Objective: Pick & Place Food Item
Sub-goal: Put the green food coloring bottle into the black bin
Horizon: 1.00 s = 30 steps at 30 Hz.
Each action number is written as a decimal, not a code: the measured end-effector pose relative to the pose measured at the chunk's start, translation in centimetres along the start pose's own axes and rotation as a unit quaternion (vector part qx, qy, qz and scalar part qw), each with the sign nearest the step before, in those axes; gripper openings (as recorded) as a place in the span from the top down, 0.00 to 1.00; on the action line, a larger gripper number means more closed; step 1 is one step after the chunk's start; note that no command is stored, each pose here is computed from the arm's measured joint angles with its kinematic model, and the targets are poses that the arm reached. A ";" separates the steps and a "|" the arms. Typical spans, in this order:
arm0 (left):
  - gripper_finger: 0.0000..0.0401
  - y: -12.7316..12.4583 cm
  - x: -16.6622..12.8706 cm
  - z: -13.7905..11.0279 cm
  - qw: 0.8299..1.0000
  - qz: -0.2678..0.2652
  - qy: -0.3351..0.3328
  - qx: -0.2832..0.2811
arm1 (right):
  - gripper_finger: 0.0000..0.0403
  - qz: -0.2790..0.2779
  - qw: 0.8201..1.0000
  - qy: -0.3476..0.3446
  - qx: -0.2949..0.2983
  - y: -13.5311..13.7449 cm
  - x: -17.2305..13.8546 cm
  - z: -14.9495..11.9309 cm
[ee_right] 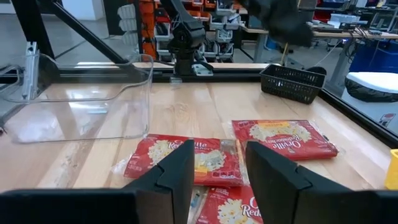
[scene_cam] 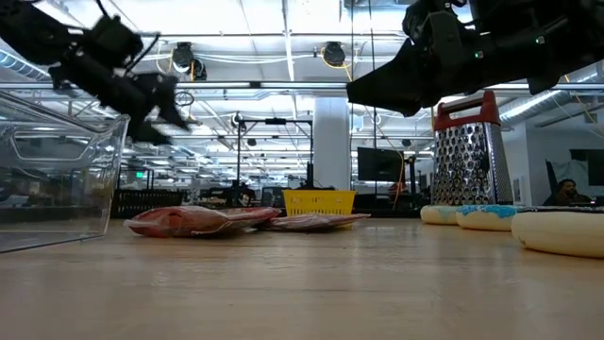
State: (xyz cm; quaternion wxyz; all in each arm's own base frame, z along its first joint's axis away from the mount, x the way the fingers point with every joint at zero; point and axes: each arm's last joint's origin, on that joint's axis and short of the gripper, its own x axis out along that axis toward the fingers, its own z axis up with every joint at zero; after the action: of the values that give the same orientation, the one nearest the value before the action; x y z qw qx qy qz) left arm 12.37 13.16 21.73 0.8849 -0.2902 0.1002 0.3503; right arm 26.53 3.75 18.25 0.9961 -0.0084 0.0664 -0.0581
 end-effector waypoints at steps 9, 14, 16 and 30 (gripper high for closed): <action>0.37 -5.3 -1.8 0.3 0.967 -0.239 -0.029 0.086 | 0.65 0.196 0.977 0.002 0.079 4.2 -2.9 1.8; 0.36 -6.8 -1.8 -0.1 0.954 -0.264 -0.049 0.131 | 0.64 0.360 0.888 0.075 0.278 6.7 -5.4 3.1; 0.36 -6.9 -1.5 -0.3 0.957 -0.251 -0.050 0.138 | 0.65 0.380 0.853 0.111 0.339 7.8 -6.4 3.2; 0.36 -7.1 0.2 -0.9 0.973 -0.183 -0.058 0.127 | 0.79 -0.140 0.478 0.715 0.491 11.8 -16.0 -2.9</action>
State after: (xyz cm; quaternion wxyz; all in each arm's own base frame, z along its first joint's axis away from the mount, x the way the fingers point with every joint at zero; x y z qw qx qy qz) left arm 17.35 8.65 24.05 0.9680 -0.1678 0.0380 0.1829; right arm 11.70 17.34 17.21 0.4252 0.5167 0.7139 -0.2062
